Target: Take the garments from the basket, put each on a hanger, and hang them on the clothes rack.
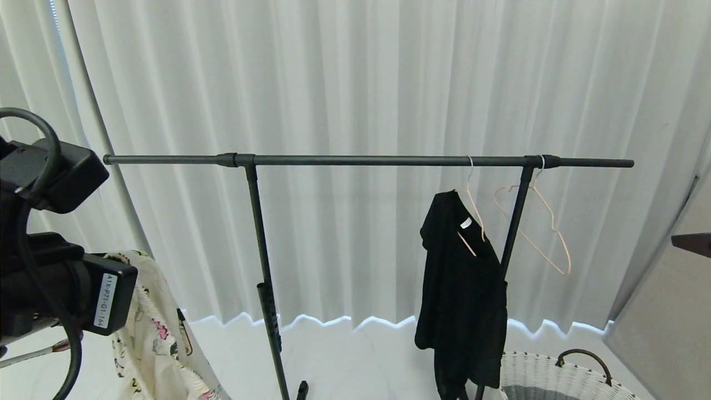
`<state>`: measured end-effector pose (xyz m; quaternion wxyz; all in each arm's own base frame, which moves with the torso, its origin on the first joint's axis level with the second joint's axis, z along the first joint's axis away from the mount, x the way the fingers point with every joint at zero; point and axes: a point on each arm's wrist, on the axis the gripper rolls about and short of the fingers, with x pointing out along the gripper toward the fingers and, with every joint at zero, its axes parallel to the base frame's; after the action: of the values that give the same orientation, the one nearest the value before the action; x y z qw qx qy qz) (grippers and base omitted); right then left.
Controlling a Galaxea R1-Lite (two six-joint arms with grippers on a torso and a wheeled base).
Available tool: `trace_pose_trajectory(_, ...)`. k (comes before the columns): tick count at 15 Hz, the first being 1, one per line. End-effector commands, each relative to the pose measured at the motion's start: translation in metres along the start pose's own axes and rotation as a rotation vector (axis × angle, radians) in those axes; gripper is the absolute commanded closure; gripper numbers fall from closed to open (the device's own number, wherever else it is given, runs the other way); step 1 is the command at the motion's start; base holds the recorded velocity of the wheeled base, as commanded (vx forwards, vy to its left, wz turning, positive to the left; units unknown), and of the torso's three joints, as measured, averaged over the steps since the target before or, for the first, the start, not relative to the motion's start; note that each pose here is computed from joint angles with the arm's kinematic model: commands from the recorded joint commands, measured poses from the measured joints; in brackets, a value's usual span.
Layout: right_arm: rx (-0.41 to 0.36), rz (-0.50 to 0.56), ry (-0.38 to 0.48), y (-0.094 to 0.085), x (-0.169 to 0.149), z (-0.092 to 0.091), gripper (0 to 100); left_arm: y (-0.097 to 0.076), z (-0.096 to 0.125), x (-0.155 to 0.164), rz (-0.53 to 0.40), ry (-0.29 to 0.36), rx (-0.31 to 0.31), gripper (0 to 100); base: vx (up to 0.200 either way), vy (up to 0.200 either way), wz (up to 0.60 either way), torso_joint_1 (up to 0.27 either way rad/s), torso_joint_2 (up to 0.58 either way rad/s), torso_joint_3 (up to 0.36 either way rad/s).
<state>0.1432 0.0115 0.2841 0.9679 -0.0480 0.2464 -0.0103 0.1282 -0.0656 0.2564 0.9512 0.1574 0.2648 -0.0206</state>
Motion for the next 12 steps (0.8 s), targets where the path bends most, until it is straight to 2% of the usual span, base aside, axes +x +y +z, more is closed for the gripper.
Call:
trace_pose_trajectory(1, -0.005, 0.008, 0.028, 0.001, 0.009, -0.006, 0, 0.000, 0.000, 0.001, 0.000, 0.002, 0.001, 100, 0.200, 0.000, 0.00, 0.022, 0.01, -0.007)
trace_pose_trajectory(4, -0.003, 0.021, 0.054, 0.002, 0.019, -0.006, 0, -0.001, 0.001, 0.001, -0.003, 0.002, 0.002, 100, 0.200, 0.000, 0.00, 0.002, 0.00, 0.001)
trace_pose_trajectory(8, 0.019, 0.075, 0.069, 0.000, 0.047, -0.003, 0, 0.001, 0.002, 0.003, 0.011, -0.010, -0.016, 100, 0.200, 0.000, 0.00, -0.001, 0.00, 0.001)
trace_pose_trajectory(12, 0.024, 0.064, 0.112, 0.001, 0.090, -0.018, 0, 0.001, 0.001, 0.003, 0.013, -0.008, -0.018, 100, 0.200, 0.000, 0.00, 0.005, 0.01, 0.000)
